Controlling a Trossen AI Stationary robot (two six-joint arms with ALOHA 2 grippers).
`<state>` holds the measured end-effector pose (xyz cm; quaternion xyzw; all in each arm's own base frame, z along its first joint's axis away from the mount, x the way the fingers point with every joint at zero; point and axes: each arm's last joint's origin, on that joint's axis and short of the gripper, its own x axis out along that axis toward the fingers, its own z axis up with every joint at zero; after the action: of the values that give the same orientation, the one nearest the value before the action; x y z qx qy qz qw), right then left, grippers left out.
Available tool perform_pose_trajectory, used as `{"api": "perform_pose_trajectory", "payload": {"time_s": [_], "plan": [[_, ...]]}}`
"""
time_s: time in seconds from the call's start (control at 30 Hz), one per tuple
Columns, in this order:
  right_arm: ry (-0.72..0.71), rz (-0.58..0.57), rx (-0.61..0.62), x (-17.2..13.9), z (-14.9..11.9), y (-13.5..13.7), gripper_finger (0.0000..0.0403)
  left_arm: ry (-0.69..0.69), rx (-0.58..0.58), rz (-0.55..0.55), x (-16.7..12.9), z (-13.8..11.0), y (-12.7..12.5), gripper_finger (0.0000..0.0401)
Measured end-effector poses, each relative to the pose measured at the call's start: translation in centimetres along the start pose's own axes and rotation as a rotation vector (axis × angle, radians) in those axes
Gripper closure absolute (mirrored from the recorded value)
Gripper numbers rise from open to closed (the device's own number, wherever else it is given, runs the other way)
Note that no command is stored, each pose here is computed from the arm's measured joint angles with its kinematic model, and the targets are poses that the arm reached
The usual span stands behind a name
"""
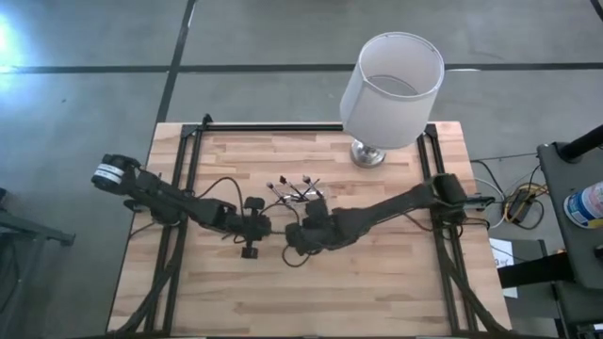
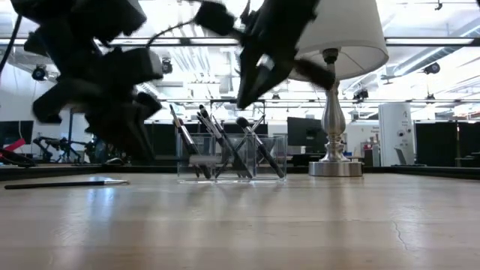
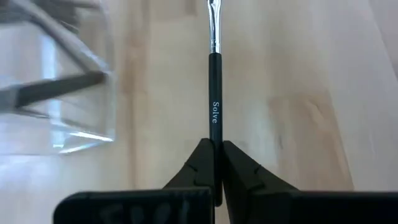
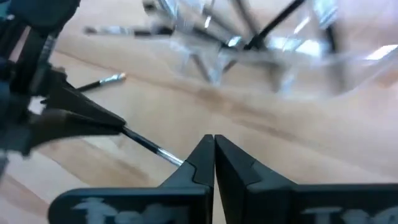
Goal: Put items in baskets/containers
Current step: Put the foundation brush into the transparent organizer
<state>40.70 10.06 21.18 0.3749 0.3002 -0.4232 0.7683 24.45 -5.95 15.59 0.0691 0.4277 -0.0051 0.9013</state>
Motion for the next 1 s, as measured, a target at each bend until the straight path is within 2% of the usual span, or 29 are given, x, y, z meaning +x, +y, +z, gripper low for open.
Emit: {"api": "perform_pose_trajectory", "payload": {"time_s": [0.1, 0.3, 0.37, 0.47, 0.63, 0.8, 1.0], "plan": [[-0.060, -0.012, -0.094, -3.1, 0.8, -0.7, 0.0394, -0.064, -0.073, 0.029, -1.4, 0.6, 0.4, 0.0394], [-0.071, 0.034, -0.112, -8.2, 2.2, -2.0, 0.0394, -0.248, -0.224, 0.036, -5.6, 1.8, 1.3, 0.0394], [-0.072, 0.091, -0.097, -9.7, 2.9, -2.1, 0.0393, -0.334, -0.261, 0.021, -7.1, 2.3, 1.6, 0.0394], [-0.077, 0.236, -0.072, -12.3, 4.6, -1.8, 0.0379, -0.462, -0.301, -0.003, -9.2, 2.9, 2.1, 0.0394], [-0.218, 0.446, -0.066, -15.8, 7.3, -1.0, 0.0322, -0.690, -0.399, -0.046, -12.6, 3.8, 3.0, 0.0394], [-0.369, 0.544, -0.126, -16.4, 8.2, 0.6, 0.0261, -0.984, -0.470, -0.076, -16.0, 4.9, 4.1, 0.0394], [-0.560, 0.671, -0.100, -14.9, 9.4, 3.5, 0.0221, -1.170, -0.499, -0.101, -17.4, 5.8, 4.9, 0.0394]]}}
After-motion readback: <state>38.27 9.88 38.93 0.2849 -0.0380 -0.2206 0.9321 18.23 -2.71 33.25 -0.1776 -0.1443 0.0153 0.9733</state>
